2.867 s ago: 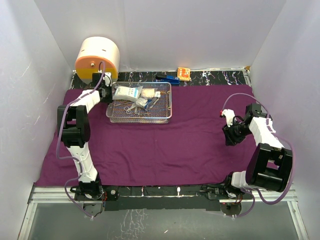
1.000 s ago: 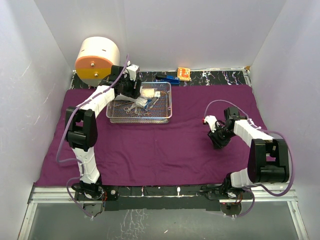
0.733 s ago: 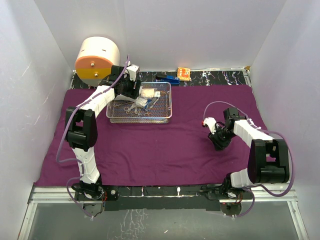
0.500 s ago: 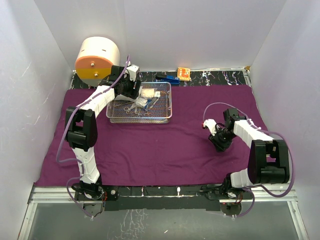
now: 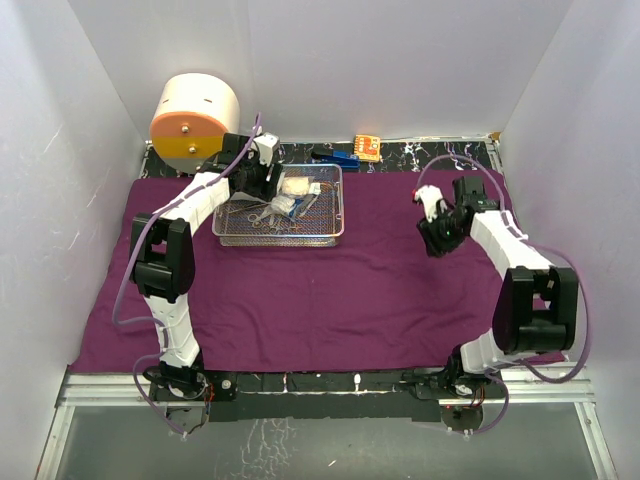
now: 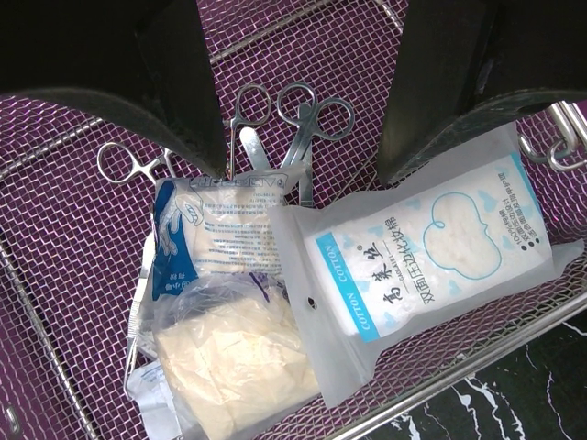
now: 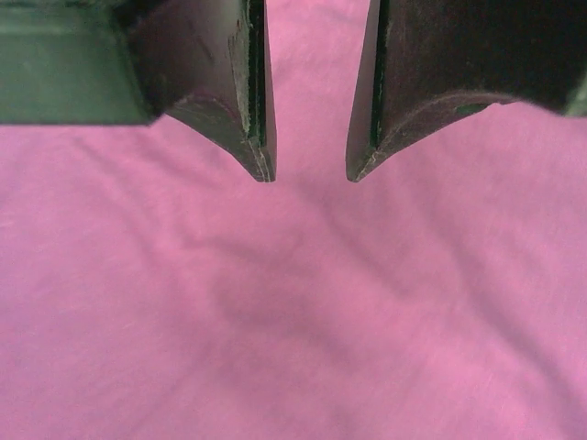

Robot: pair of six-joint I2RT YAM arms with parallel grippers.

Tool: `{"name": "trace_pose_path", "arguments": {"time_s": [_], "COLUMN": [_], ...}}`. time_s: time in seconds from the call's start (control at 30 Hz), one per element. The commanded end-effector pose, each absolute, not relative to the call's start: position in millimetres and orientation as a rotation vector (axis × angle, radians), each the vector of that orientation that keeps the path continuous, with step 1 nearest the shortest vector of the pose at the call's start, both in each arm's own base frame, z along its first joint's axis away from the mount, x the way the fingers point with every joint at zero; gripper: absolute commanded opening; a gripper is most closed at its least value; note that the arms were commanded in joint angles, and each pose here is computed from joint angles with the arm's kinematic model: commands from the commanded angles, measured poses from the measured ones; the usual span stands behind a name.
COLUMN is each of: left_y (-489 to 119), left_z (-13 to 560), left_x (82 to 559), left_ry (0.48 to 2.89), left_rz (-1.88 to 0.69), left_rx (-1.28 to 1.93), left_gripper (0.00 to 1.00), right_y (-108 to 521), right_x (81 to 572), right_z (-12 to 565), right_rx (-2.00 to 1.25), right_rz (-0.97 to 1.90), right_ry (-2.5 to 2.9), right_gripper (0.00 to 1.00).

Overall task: Open and lay out the surgical kit
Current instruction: Smooth out the surgical kit at the center of the board.

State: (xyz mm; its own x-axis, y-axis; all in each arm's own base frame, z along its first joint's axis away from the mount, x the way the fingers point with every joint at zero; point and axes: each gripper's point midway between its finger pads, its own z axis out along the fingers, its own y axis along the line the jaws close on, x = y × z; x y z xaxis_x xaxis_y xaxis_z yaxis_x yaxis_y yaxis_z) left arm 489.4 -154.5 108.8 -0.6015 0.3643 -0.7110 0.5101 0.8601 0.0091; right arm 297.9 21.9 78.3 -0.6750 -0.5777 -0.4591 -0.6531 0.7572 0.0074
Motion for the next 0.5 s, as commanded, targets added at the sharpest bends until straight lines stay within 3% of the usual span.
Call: {"name": "trace_pose_path", "arguments": {"time_s": [0.0,0.17,0.47], "left_y": [-153.9,-156.5,-160.9], "left_z": [134.6,140.1,141.5], "left_x": [484.4,483.0,482.2], "left_ry": [2.222,2.21,2.204], "left_rz": [-0.239,-0.256,-0.277], "left_rx": [0.649,0.649,0.638], "left_gripper": [0.66,0.66,0.66], "right_y": [14.1,9.0,-5.8], "right_x": [398.7,473.6,551.3], "right_z": [119.5,140.0,91.5], "right_rx": [-0.565,-0.326,-0.115], "right_rz": [0.103,0.083,0.041], "right_ry": [2.344,2.238,2.255], "right_gripper": [0.36,0.38,0.39]}}
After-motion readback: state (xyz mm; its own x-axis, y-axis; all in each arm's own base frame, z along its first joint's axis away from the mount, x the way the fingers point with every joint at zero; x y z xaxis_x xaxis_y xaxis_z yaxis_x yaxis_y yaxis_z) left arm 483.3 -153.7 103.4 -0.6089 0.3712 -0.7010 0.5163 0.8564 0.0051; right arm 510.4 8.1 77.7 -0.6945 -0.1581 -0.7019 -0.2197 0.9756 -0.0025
